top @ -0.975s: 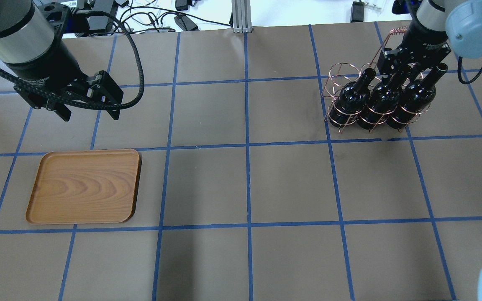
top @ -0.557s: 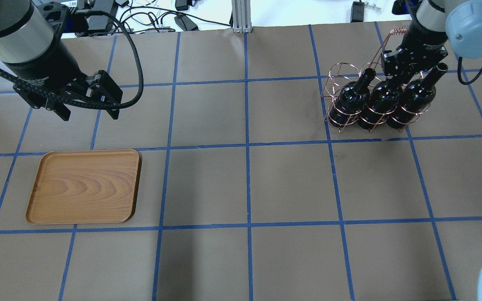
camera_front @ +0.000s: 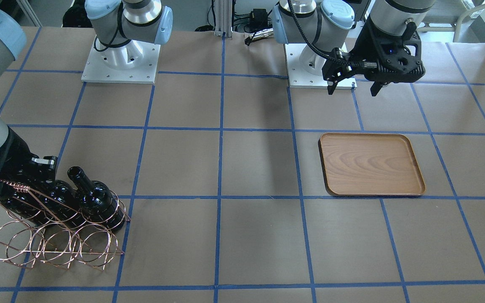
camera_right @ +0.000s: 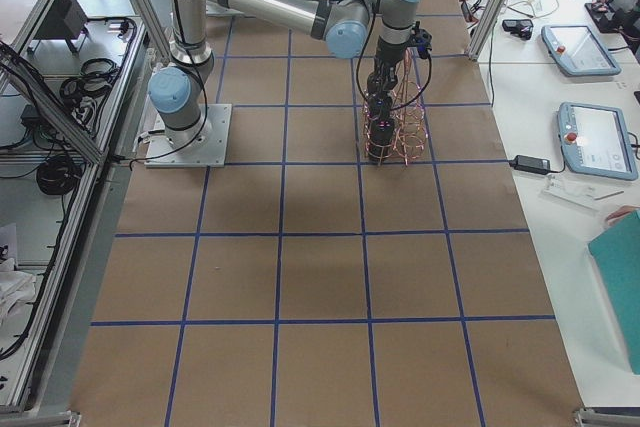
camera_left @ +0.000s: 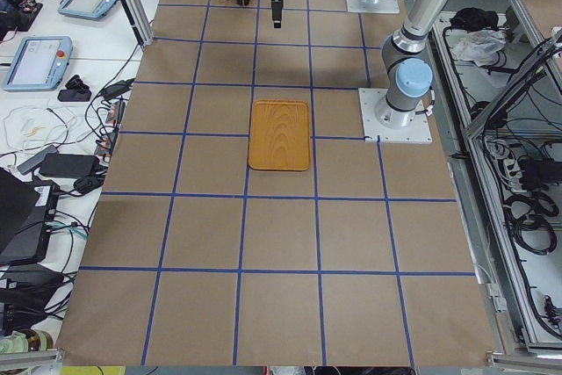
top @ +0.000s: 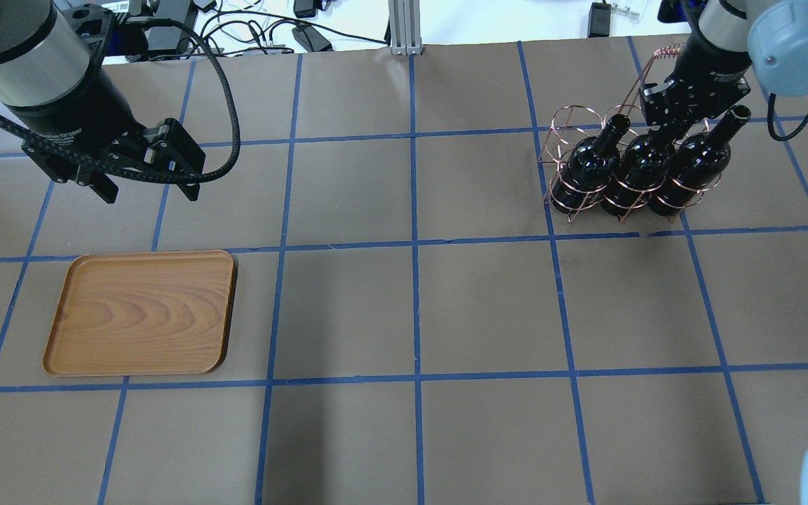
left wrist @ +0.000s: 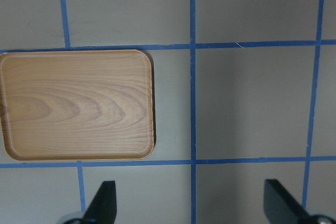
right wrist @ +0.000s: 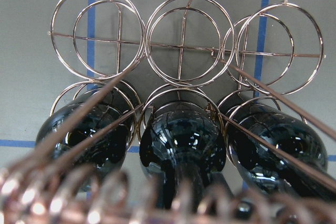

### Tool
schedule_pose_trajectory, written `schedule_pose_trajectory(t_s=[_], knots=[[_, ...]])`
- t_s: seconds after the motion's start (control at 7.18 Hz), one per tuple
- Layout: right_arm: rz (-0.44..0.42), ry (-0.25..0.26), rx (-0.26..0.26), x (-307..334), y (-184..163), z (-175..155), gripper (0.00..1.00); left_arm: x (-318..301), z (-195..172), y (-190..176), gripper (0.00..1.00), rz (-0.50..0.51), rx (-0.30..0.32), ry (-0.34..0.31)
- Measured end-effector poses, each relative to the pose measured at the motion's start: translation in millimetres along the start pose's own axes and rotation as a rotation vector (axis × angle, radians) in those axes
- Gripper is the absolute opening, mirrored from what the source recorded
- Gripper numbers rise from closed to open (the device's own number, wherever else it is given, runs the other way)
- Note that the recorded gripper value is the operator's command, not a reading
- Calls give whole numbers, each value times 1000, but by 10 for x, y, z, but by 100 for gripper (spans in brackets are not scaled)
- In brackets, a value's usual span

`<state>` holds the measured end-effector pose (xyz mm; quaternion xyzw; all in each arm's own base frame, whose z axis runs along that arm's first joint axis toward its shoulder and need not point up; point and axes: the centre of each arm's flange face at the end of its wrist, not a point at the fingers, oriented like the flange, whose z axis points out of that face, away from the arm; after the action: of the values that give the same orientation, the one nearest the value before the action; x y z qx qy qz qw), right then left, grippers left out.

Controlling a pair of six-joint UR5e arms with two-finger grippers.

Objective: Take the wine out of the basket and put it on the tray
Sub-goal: 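Pull the bottle out of the rack with the right gripper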

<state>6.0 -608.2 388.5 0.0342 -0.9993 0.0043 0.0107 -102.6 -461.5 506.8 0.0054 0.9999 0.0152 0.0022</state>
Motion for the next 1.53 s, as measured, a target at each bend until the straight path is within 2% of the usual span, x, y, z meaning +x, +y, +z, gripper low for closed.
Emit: schedule_pose_trajectory(t_s=[0.14,0.42,0.7,0.84,1.11,1.53], knots=[[1,1,5,-3,5,-126,5,-10,0,-2,100,-2,0,0],[0,-1,17,-54,122,-849,5,-33,0,-6,100,-6,0,0],[11,11,19,-226,634,-1719,5,-37,-1,-7,100,-6,0,0],[37,20,4,-398,964,-1984,5,-37,-2,-7,100,-7,1,1],[123,19,-24,-1102,1384,-2109,5,-40,-27,1,100,-8,7,1],[179,3,-26,-2653,1713,-1789,5,-126,-89,25,100,-28,15,-2]])
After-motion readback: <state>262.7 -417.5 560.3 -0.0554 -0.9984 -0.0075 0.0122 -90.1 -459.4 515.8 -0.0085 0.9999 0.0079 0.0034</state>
